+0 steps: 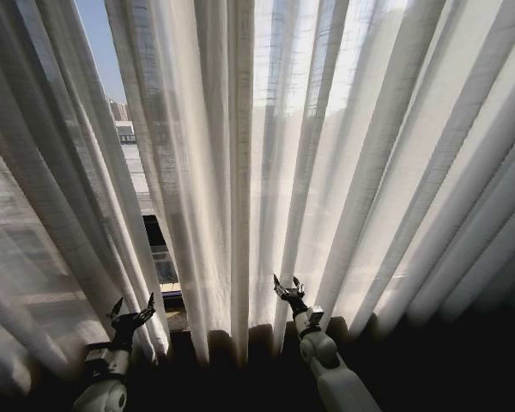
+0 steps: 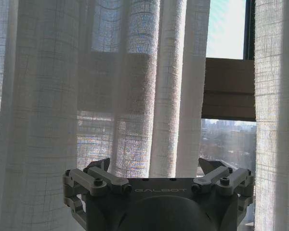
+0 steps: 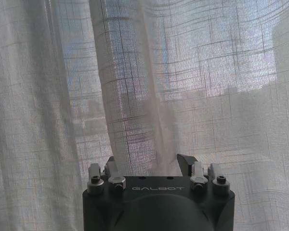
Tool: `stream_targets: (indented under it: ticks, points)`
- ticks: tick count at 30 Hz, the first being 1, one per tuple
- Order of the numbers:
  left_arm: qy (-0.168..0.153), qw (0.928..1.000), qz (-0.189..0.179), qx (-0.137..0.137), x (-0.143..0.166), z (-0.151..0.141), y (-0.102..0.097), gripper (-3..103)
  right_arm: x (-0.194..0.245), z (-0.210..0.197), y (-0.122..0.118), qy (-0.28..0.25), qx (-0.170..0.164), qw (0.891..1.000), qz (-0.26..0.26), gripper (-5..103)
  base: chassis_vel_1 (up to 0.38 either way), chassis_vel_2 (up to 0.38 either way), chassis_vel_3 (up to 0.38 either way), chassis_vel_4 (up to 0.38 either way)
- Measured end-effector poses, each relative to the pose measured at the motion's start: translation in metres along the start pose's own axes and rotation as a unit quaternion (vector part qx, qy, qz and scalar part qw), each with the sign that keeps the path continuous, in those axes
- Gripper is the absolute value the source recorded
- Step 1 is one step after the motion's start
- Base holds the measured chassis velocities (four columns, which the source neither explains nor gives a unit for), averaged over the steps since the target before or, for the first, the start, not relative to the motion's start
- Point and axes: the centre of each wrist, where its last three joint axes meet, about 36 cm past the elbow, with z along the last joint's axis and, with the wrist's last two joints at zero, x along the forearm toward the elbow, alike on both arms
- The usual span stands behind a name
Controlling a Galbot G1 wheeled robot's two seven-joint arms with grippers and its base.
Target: Open the curtains by pulling them apart, changing their state from closed to fully open.
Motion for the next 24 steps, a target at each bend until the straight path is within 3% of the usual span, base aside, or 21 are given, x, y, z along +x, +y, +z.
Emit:
stream_targets:
  ticks: [3,5,8,10,12,17,24]
  points:
    - [0.0,1.0,0.0,0.0,0.0,0.0,0.0,100,0.0007,-0.0026,-0.0041,-0.004,0.003,1.0,0.004,48,0.0,0.0,0.0,0.0]
    - [0.0,1.0,0.0,0.0,0.0,0.0,0.0,100,0.0007,-0.0028,-0.0045,-0.004,0.003,1.0,0.004,48,0.0,0.0,0.0,0.0]
    - [0.0,1.0,0.0,0.0,0.0,0.0,0.0,100,0.0009,-0.0038,-0.0064,-0.006,0.005,1.0,0.005,33,0.0,0.0,0.0,0.0]
    - [0.0,1.0,0.0,0.0,0.0,0.0,0.0,100,0.0007,-0.0039,-0.0064,-0.006,0.005,1.0,0.005,33,0.0,0.0,0.0,0.0]
    - [0.0,1.0,0.0,0.0,0.0,0.0,0.0,100,0.0005,-0.0037,-0.0053,-0.006,0.004,1.0,0.005,15,0.0,0.0,0.0,0.0]
    - [0.0,1.0,0.0,0.0,0.0,0.0,0.0,100,0.0005,-0.0015,-0.0015,-0.004,-0.009,1.0,0.002,2,0.0,0.0,0.0,0.0]
    - [0.0,1.0,0.0,0.0,0.0,0.0,0.0,100,0.0007,0.0009,-0.0051,-0.002,-0.017,1.0,-0.02,0,0.0,0.0,0.0,0.0]
